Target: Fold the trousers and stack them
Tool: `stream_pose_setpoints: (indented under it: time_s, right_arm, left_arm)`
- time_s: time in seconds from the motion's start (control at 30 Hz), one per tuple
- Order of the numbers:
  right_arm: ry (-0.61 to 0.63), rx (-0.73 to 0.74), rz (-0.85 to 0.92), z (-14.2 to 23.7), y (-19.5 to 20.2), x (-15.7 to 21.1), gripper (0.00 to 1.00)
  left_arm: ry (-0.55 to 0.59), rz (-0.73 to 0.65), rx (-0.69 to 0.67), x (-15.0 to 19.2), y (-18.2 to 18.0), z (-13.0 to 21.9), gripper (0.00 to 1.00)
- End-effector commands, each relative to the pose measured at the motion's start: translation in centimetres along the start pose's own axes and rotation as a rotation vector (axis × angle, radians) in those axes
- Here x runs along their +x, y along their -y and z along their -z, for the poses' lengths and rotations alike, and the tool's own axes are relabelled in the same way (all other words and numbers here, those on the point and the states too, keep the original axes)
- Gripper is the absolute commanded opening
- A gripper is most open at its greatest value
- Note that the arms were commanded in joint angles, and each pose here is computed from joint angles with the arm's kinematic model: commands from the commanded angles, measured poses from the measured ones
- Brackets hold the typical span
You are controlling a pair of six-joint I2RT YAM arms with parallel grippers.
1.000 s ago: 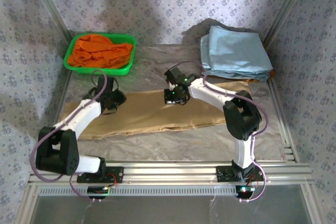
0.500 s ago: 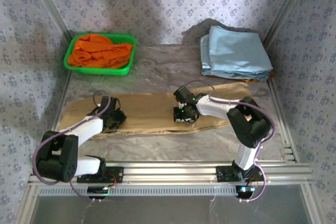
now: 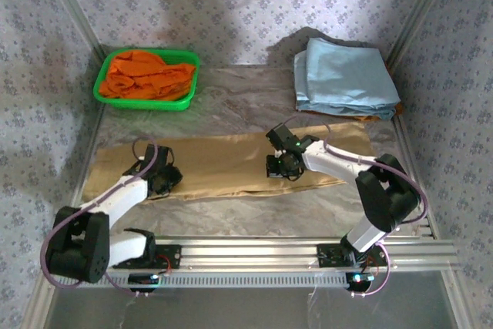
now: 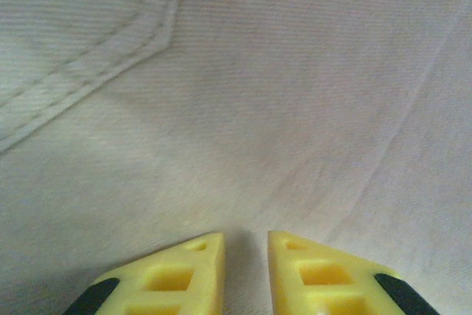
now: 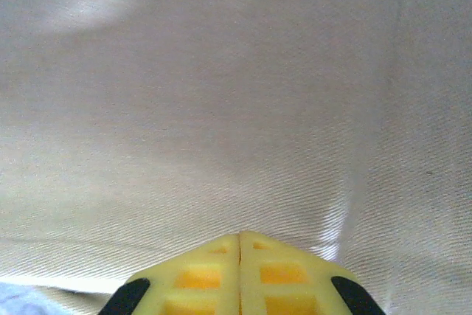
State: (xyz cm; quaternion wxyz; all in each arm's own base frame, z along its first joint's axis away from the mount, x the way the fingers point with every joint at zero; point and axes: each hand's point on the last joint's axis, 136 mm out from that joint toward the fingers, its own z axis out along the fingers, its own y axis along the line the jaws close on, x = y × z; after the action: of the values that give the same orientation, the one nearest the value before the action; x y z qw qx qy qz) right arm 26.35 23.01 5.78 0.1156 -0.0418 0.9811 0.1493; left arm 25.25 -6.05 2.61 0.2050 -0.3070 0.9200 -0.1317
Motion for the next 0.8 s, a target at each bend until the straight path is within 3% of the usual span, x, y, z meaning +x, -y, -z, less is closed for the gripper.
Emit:
stream_pose_setpoints:
  time_s: [0.0,0.1,0.27,0.4,0.77]
  right_arm:
    - [0.007,0.048,0.014,1.0,0.9,-0.6,0.08]
    - [0.018,0.080,-0.056,1.2,4.0,-2.1,0.06]
    - [0.058,0.067,-0.321,1.8,10.9,-5.6,0.00]
    - [0.174,0.047,-0.539,3.6,15.2,-7.8,0.00]
    - [0.078,0.091,-0.803,1.1,23.4,-2.7,0.00]
  left_arm:
    - [0.005,-0.011,-0.024,-0.8,0.3,1.7,0.26]
    - [0.002,-0.019,-0.012,-1.3,1.3,1.8,0.26]
    - [-0.015,-0.004,0.003,-1.5,2.2,0.3,0.25]
    - [-0.036,0.005,-0.015,-1.6,2.3,-1.6,0.23]
    - [-0.084,0.050,-0.036,-3.5,2.4,-5.7,0.16]
